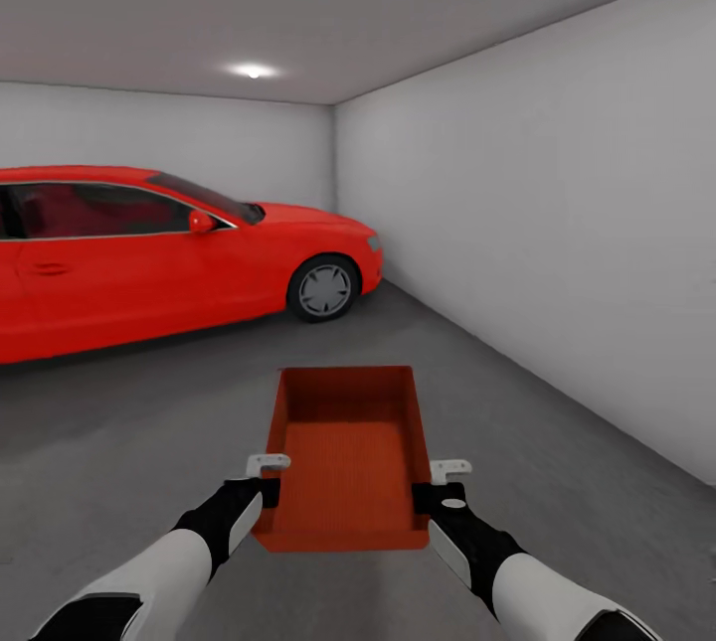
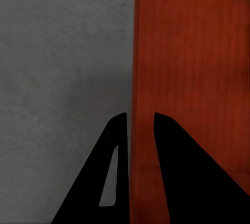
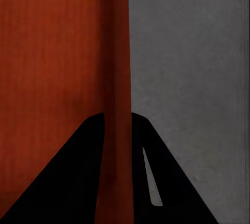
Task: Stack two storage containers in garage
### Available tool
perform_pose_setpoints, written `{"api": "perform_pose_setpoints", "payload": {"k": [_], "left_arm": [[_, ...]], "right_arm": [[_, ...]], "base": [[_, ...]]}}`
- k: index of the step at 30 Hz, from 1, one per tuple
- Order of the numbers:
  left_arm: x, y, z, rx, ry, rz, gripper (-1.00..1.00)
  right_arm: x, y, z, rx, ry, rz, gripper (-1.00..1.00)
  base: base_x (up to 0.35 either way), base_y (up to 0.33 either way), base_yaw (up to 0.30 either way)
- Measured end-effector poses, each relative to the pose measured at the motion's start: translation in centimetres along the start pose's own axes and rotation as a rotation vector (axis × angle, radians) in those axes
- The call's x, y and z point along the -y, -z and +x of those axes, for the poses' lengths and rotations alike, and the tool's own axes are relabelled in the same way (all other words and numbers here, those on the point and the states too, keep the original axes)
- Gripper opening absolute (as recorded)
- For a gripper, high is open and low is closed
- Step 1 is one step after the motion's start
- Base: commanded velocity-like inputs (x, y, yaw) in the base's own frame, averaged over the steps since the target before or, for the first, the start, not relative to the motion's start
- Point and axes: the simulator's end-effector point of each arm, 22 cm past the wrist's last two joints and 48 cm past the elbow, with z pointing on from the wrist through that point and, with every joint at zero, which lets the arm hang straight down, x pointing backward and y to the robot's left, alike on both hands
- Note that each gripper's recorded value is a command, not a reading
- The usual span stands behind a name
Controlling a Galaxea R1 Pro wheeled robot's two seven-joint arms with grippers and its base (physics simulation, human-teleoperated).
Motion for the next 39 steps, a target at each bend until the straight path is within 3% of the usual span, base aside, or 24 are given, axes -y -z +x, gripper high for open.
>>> {"api": "perform_pose_setpoints", "payload": {"k": [39], "left_arm": [[0.01, 0.0, -0.01, 0.0, 0.0, 0.0, -1.0]], "right_arm": [[0.01, 0.0, 0.01, 0.0, -0.001, 0.0, -1.0]], "base": [[0.323, 0.0, -0.289]]}}
